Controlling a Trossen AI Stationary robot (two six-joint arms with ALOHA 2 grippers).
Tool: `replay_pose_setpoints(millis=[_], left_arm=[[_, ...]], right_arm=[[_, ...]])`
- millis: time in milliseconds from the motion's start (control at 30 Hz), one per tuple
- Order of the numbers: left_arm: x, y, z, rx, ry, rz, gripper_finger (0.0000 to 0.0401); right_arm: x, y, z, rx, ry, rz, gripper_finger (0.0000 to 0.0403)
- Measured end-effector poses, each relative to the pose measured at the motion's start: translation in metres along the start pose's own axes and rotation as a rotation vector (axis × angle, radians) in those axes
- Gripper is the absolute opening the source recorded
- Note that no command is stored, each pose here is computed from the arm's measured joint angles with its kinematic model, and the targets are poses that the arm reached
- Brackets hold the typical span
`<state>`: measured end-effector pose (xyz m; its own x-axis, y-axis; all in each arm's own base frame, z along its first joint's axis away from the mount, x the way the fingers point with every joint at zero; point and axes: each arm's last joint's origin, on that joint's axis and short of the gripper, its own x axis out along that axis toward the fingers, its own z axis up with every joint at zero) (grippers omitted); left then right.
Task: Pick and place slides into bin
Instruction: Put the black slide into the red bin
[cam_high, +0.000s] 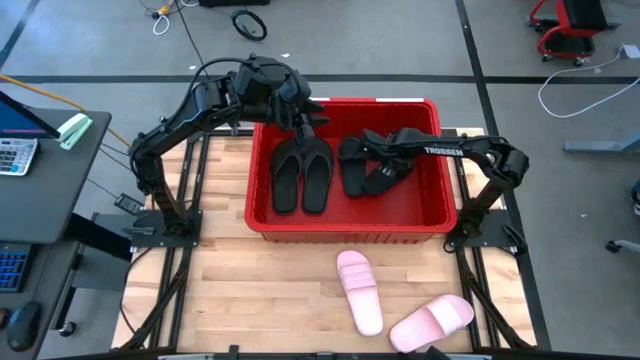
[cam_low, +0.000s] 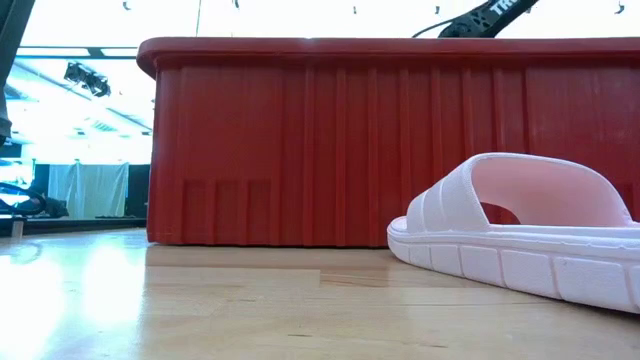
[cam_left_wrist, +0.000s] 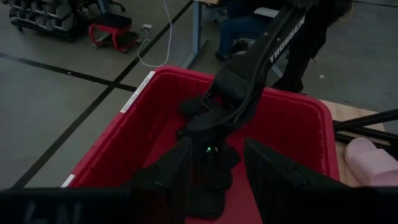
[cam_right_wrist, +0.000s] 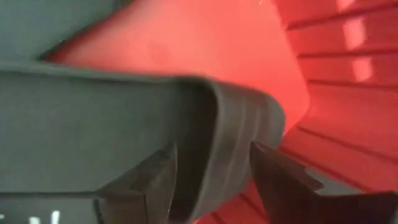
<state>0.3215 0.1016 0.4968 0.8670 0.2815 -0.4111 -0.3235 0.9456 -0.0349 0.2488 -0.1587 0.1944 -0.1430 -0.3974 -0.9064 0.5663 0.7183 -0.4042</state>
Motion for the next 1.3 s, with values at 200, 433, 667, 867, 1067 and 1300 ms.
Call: replay_pose_setpoints(millis=[200, 433, 667, 867, 1067, 1300], left_arm=[[0.0, 0.0, 0.0, 0.001, 0.0, 0.0, 0.015], [0.0, 0.0, 0.0, 0.001, 0.0, 0.0, 0.015], [0.0, 0.0, 0.0, 0.001, 0.001, 0.0, 0.015], [0.0, 0.0, 0.0, 0.0, 0.001, 0.0, 0.015], [0.0, 0.0, 0.0, -0.045, 0.001, 0.0, 0.015], [0.0, -0.001, 0.0, -0.057, 0.001, -0.002, 0.015]], right_arm=[[0.014, 0.001, -0.01, 0.008, 0.01, -0.133, 0.0207], [0.019, 0.003, -0.012, 0.004, 0.002, -0.14, 0.0164], [0.02, 0.004, -0.011, 0.004, -0.014, -0.131, 0.0024], [0.013, 0.008, -0.009, -0.123, -0.057, -0.124, 0.0026], [-0.01, 0.015, -0.002, -0.291, -0.24, -0.096, 0.0012], [-0.013, 0.01, 0.006, -0.372, -0.303, -0.161, 0.001]])
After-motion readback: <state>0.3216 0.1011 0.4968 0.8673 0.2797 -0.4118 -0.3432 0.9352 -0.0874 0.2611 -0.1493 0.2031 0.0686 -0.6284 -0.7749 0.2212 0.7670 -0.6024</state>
